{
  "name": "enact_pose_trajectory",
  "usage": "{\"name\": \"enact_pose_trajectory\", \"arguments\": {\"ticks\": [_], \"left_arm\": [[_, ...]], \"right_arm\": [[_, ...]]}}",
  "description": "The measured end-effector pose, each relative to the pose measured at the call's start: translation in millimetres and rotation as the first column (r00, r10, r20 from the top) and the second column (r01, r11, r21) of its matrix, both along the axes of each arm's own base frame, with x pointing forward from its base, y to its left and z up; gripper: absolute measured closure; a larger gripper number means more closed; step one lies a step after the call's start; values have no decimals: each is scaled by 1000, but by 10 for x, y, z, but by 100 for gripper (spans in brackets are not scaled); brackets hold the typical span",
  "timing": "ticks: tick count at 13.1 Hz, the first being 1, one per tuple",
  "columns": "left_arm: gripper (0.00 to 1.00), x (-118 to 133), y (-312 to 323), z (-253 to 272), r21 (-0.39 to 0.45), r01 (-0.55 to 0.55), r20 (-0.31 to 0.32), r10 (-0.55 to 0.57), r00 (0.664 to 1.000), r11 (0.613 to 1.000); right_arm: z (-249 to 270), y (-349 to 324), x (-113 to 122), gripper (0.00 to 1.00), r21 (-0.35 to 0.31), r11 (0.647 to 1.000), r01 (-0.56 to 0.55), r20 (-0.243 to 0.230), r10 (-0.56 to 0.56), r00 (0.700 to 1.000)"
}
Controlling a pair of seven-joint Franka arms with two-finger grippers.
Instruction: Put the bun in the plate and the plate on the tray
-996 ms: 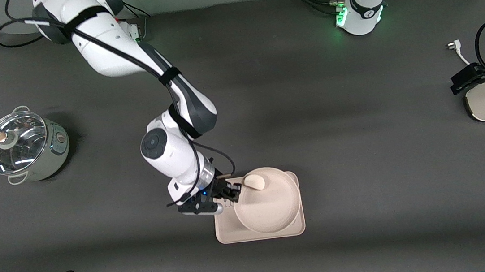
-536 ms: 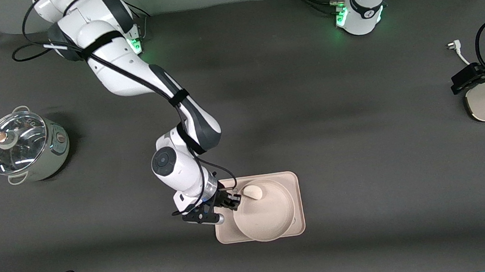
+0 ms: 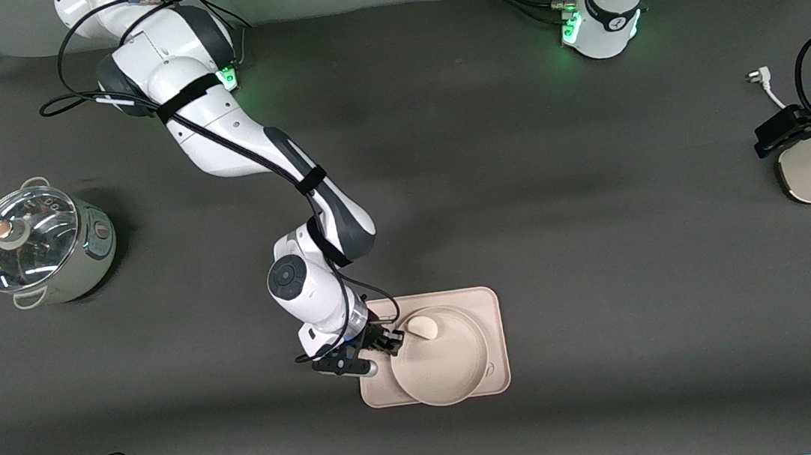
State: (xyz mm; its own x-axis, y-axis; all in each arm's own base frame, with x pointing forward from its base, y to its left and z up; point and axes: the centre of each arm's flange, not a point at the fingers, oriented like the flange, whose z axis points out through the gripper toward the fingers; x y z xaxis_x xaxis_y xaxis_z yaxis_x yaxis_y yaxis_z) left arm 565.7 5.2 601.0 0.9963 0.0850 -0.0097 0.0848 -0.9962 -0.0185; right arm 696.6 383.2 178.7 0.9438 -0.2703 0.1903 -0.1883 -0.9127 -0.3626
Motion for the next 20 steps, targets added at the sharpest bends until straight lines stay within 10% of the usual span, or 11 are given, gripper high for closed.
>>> {"name": "enact_pose_trajectory", "arguments": {"ticks": [2, 10, 20], "left_arm": [[0, 0, 0, 0, 0, 0, 0, 0, 1000, 1000], [0, 0, 0, 1, 0, 0, 0, 0, 1000, 1000], [0, 5, 0, 0, 0, 0, 0, 0, 1000, 1000]], "right_arm": [[2, 3, -1, 89, 1, 1000, 0, 0, 0, 1000], [522, 38, 85, 2, 46, 999, 6, -2, -6, 1000], [3684, -1415, -554, 0, -94, 987, -134, -247, 108, 963]]}}
